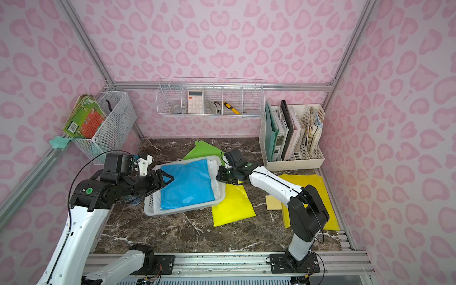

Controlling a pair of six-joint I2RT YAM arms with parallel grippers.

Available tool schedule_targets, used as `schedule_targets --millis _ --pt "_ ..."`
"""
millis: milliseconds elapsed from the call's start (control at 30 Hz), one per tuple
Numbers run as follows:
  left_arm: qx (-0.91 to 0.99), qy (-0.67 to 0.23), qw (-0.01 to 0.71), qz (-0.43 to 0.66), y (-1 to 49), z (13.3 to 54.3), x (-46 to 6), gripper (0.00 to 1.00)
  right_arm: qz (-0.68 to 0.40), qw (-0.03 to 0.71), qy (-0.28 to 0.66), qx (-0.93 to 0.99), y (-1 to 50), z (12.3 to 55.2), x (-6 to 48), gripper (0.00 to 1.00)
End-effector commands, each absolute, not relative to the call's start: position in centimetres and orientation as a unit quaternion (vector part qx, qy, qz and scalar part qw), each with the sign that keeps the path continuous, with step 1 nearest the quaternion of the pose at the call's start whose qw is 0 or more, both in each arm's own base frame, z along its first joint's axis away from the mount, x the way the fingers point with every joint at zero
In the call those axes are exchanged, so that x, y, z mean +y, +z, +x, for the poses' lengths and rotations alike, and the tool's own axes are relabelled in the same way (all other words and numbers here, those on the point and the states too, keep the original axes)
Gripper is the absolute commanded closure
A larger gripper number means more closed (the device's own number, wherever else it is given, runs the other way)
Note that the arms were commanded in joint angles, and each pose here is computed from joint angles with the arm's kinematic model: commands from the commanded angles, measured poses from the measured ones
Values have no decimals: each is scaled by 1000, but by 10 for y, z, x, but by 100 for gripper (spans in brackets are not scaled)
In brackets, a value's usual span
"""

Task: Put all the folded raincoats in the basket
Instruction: Pick up the basket from the center of the board, then place the basket at the center of the board.

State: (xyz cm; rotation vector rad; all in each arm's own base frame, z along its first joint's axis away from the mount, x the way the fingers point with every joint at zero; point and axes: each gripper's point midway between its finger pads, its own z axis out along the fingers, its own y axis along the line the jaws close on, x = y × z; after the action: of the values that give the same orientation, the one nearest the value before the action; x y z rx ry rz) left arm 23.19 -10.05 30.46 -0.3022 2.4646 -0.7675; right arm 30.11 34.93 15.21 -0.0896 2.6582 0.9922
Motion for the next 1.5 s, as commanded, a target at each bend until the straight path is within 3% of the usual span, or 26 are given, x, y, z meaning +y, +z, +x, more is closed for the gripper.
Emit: schedule_targets --millis 0,233,533,667,800,933,1167,1300,1467 --pt "918 -279 256 -116 299 225 -98 33 28 170 412 895 164 298 372 100" --pt "921 -271 251 -120 289 219 -95 33 25 144 433 889 153 249 410 100" --pt "923 -273 243 -121 283 220 -97 33 28 139 418 897 124 226 424 100" --pt "924 -272 240 -121 280 220 -97 33 25 136 402 905 110 219 423 84" --pt "923 -279 237 -123 280 220 -99 32 10 142 406 903 119 217 424 49" --pt "920 -288 237 -122 283 219 -102 32 -18 181 386 904 145 222 407 38" --pt "910 -330 226 -111 289 220 -116 31 0 234 391 890 171 216 327 37" --pt "906 -345 221 -107 287 227 -124 31 53 232 388 891 144 203 275 39" --pt "909 -350 201 -105 275 233 -134 31 113 194 402 888 98 180 250 39"
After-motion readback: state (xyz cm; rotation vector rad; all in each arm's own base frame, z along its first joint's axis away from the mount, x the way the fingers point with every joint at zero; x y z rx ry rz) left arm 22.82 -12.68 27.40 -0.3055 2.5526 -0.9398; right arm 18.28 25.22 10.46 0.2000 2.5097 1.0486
